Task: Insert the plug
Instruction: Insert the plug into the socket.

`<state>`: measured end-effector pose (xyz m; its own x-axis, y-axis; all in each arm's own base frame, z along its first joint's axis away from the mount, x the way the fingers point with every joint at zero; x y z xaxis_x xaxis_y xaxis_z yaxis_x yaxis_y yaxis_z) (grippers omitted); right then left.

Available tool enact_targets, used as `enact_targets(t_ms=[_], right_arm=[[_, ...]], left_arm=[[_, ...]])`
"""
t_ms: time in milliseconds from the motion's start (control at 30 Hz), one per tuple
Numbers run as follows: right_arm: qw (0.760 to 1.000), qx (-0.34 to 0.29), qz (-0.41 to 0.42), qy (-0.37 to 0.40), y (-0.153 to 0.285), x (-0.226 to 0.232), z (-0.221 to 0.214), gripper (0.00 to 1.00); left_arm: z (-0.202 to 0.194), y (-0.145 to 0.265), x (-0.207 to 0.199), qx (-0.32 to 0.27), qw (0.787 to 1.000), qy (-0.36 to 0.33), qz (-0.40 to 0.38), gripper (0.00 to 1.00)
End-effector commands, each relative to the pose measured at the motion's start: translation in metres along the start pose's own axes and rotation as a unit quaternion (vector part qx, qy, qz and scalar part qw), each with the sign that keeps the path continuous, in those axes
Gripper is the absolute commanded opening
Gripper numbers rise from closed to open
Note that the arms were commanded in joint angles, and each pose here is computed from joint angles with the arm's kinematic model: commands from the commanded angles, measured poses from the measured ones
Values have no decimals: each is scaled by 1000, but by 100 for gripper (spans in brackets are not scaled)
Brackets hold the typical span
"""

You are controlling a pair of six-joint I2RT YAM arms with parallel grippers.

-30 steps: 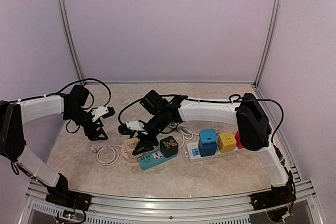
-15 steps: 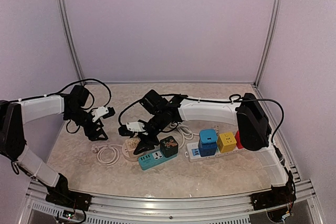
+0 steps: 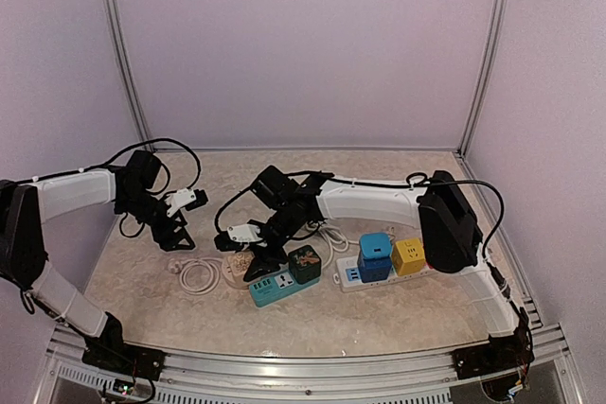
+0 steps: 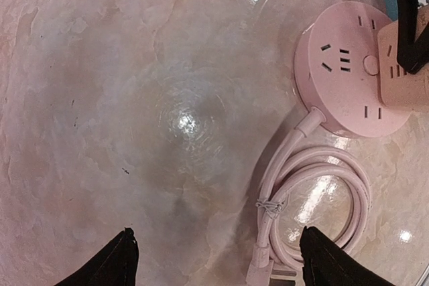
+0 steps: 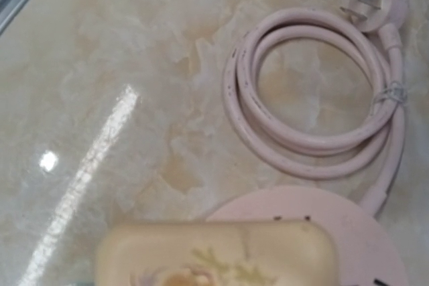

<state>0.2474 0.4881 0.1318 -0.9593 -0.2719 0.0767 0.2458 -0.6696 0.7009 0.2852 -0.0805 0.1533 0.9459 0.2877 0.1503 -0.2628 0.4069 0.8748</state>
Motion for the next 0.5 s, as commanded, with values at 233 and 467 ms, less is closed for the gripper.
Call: enact_targets(t_ms=[233,467], right_arm=[[974,201,13,-103,-63,4,-127,0],[980,163,-8,-114,-62,-12,-111,0]], left_arm=[[1,4,5,4,1000,0,4,81],[1,7,6,7,1000,1,6,81]])
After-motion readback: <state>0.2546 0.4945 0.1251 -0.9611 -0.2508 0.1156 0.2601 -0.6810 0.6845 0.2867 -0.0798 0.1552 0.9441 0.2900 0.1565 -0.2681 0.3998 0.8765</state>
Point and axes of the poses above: each gripper's point midway between its finger pads, its own y axis back along the fingers, its own x axis along the line the jaws close on, z = x × y, the point moved 8 cm from there along y, back along the fingers, and after that the axes turned 14 degrees about -y, right-handed, at the moved point
